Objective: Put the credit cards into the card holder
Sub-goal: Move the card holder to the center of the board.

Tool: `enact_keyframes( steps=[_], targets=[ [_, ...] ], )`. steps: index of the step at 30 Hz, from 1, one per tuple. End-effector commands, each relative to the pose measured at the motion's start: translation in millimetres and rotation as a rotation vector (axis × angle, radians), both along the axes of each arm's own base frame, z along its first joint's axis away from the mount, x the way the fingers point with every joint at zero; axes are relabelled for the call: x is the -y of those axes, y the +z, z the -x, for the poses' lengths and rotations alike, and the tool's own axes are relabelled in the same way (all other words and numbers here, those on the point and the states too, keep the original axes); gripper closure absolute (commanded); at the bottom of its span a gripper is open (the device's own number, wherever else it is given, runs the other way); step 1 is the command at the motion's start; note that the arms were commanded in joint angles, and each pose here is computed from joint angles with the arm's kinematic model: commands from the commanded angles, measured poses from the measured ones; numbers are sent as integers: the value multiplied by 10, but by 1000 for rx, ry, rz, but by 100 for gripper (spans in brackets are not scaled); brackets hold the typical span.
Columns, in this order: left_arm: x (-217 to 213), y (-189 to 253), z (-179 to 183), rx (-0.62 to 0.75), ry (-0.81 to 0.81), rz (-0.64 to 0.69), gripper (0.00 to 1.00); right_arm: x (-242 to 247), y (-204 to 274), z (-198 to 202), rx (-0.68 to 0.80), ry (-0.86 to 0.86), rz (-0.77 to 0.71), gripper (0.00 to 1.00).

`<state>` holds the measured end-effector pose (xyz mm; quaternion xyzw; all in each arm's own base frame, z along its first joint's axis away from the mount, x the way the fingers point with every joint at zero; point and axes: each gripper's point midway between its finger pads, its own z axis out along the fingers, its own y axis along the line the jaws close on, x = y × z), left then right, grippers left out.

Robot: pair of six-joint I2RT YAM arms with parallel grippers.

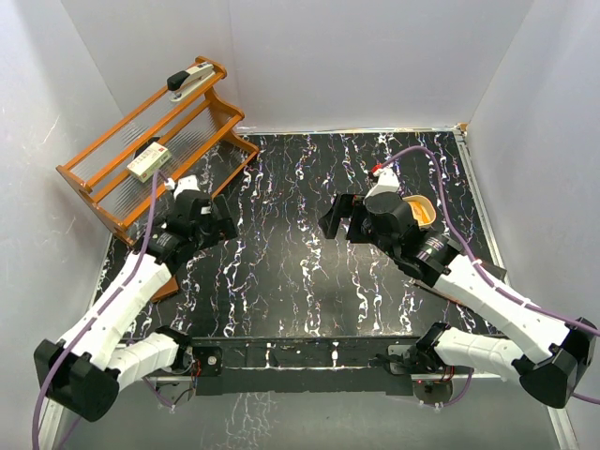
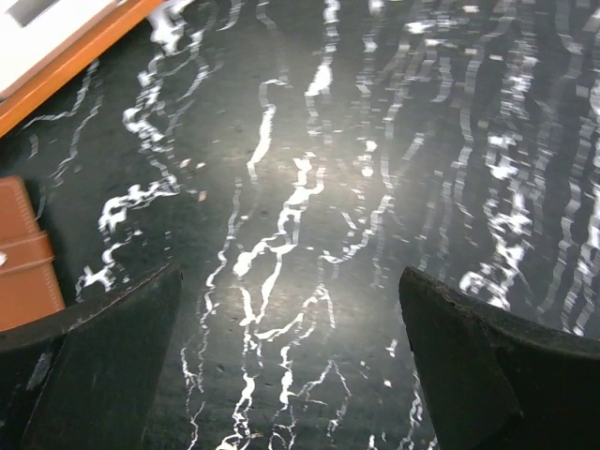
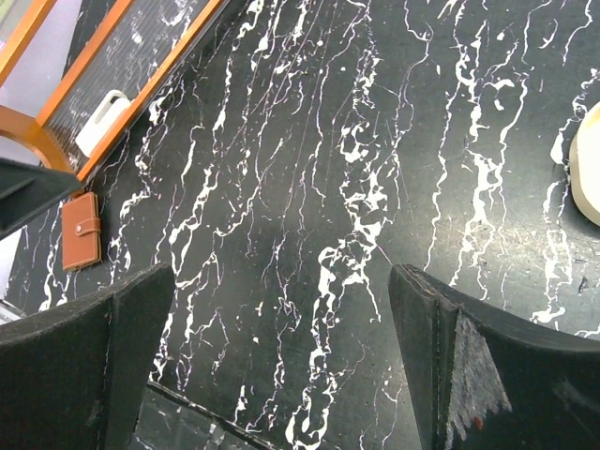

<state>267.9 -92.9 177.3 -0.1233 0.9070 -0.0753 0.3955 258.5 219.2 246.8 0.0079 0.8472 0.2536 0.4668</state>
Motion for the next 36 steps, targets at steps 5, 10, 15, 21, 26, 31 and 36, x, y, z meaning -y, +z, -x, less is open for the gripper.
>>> enact_keyframes(
  steps=[5, 10, 15, 21, 26, 31, 36],
  targets=[
    [-635, -390, 41, -96, 410, -156, 4, -187, 223, -29, 48, 62, -67, 2],
    [-848, -651, 111, -122, 577, -94, 8, -198, 258, -45, 43, 63, -56, 2],
    [-1212, -958, 280, -176, 770, -92, 8, -195, 282, -19, 41, 63, -78, 2],
    [-1597, -1123, 321, -171, 977, -44, 8, -196, 296, 17, 42, 70, -95, 2],
    [-1648, -1294, 232, -182, 982, -27, 8, -159, 371, 12, 63, 55, -104, 2],
    [-1623, -1491, 209, -236, 980, -23, 9, -131, 458, -1, 92, 54, -95, 2],
    [-1452, -1729, 203, -326, 906, 26, 12, -66, 443, -18, 98, 25, -82, 2]
  ],
)
